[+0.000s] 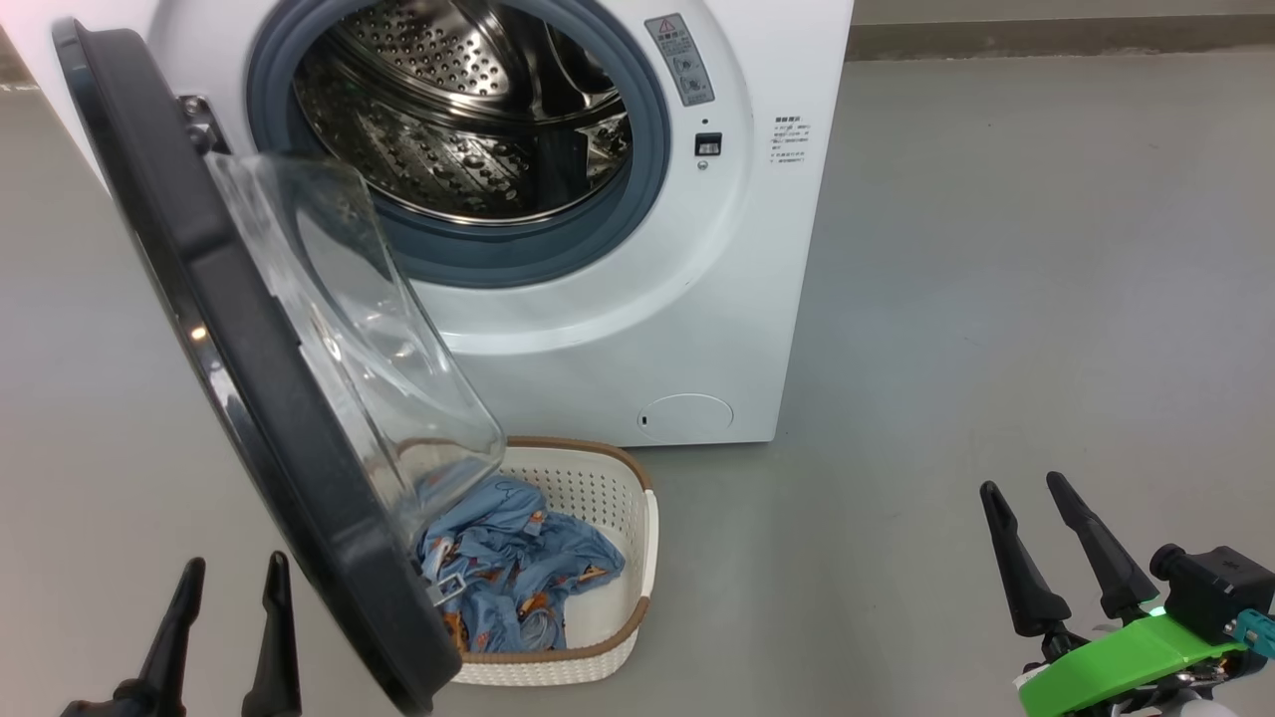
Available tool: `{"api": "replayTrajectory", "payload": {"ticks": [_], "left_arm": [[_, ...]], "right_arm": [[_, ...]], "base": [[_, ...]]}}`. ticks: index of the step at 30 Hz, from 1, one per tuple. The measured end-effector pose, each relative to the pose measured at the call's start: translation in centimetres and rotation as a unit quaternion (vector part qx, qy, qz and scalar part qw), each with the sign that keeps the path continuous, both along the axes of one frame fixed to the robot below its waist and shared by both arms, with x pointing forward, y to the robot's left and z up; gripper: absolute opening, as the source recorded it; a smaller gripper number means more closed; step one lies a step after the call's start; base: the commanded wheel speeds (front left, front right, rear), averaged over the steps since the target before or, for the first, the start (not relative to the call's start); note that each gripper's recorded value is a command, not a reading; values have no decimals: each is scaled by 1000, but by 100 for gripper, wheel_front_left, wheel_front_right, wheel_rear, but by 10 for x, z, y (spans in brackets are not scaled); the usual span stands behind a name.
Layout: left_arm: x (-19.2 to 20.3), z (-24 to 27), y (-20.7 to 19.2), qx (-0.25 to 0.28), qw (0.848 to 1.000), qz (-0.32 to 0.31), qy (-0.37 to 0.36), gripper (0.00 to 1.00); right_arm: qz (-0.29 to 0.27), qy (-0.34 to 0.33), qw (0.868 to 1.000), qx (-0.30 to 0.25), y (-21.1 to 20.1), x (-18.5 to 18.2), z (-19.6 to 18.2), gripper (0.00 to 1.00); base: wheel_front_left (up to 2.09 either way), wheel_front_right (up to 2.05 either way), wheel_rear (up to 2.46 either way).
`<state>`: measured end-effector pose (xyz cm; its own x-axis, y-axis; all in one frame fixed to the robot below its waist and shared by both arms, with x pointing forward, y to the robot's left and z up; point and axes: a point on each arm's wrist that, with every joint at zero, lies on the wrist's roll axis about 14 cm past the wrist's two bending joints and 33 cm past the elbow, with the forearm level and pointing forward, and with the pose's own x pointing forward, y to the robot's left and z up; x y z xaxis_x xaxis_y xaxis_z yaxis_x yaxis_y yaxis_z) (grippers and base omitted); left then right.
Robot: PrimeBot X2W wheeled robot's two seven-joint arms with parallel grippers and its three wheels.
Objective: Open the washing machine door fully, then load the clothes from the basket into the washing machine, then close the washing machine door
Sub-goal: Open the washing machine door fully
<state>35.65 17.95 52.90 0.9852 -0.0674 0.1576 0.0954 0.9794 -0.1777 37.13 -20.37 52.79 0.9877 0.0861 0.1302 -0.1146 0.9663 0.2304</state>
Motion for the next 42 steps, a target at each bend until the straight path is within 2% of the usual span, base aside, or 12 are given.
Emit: {"api": "replayTrajectory", "payload": {"ticks": [7, 8, 9, 12, 13, 20, 32, 42], "left_arm": [[0, -1, 1, 0, 1000, 1, 1, 100], [0, -1, 1, 0, 1000, 2, 1, 97], [0, -1, 1, 0, 1000, 2, 1, 85], [-1, -1, 2, 0, 1000, 3, 1, 27], [-1, -1, 2, 0, 1000, 4, 1, 0], [-1, 9, 11, 1, 1000, 17, -14, 0], [-4, 74, 18, 18, 993, 30, -115, 0], [-21, 141, -16, 25, 974, -18, -225, 0]], "right_arm": [[1, 3, 1000, -2, 1, 1, -2, 100], [2, 3, 1000, -2, 1, 1, -2, 100], [2, 3, 1000, -2, 1, 1, -2, 100], [3, 3, 1000, -2, 2, 2, -2, 100], [3, 3, 1000, -2, 2, 2, -2, 100], [5, 2, 1000, 0, 4, 3, -2, 100], [9, 5, 1000, 1, 7, 5, -4, 100], [10, 8, 1000, 6, 10, 7, -6, 100]], "base": [[0, 0, 0], [0, 0, 0], [0, 0, 0], [0, 0, 0], [0, 0, 0], [0, 0, 0], [0, 0, 0], [0, 0, 0]]}}
